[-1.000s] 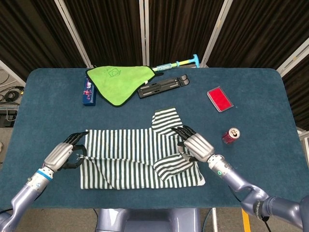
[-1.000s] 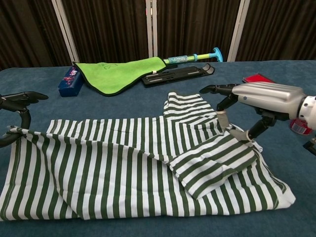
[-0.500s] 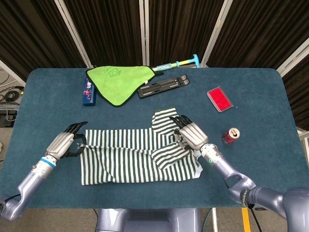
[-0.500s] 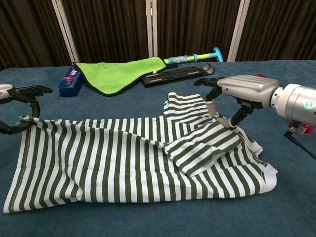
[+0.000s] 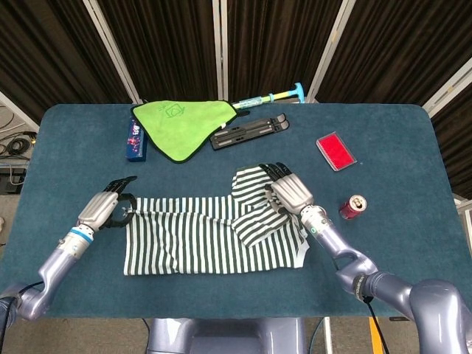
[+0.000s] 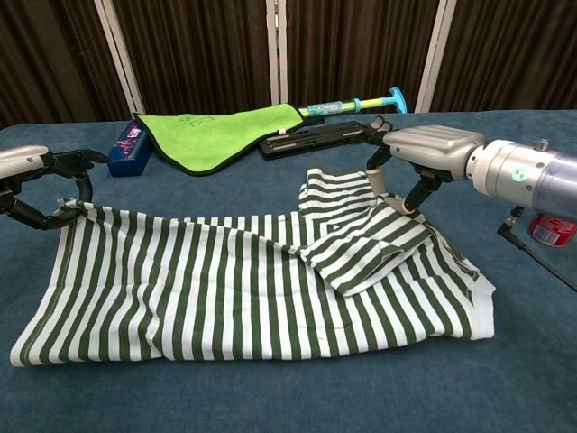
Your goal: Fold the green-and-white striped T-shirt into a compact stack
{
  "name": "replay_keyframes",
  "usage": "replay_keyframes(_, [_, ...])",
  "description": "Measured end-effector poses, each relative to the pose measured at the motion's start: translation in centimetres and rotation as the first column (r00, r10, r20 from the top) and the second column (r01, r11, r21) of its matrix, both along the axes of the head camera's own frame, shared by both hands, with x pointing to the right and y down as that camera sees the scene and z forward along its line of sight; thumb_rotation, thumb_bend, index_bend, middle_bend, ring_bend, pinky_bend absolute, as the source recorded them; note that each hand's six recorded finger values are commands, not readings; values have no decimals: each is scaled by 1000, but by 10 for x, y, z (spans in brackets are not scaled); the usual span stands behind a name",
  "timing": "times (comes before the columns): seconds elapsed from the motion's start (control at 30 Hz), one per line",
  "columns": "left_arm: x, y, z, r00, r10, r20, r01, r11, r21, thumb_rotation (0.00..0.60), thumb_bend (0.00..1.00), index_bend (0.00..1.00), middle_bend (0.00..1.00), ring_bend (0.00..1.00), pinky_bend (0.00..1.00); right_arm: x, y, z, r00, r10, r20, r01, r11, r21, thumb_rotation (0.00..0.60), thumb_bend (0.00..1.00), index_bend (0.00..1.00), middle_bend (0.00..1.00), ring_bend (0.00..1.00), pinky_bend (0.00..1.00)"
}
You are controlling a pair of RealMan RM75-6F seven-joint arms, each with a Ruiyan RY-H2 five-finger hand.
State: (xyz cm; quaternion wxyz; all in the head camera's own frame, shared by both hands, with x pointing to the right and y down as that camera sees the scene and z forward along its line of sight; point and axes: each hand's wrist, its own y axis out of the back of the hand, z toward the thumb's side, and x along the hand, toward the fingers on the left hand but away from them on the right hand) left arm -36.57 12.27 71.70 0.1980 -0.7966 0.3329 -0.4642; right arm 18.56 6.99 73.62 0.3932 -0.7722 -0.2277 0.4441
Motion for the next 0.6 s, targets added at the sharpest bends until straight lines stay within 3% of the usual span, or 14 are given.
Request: replay_keyframes(0.6, [-1,-13,25,998,-35,47,37,999,-32,600,693,757,0,0,0,-5,-18,19,998,60,-4,-60,998,23,600,413,745,4,0,0])
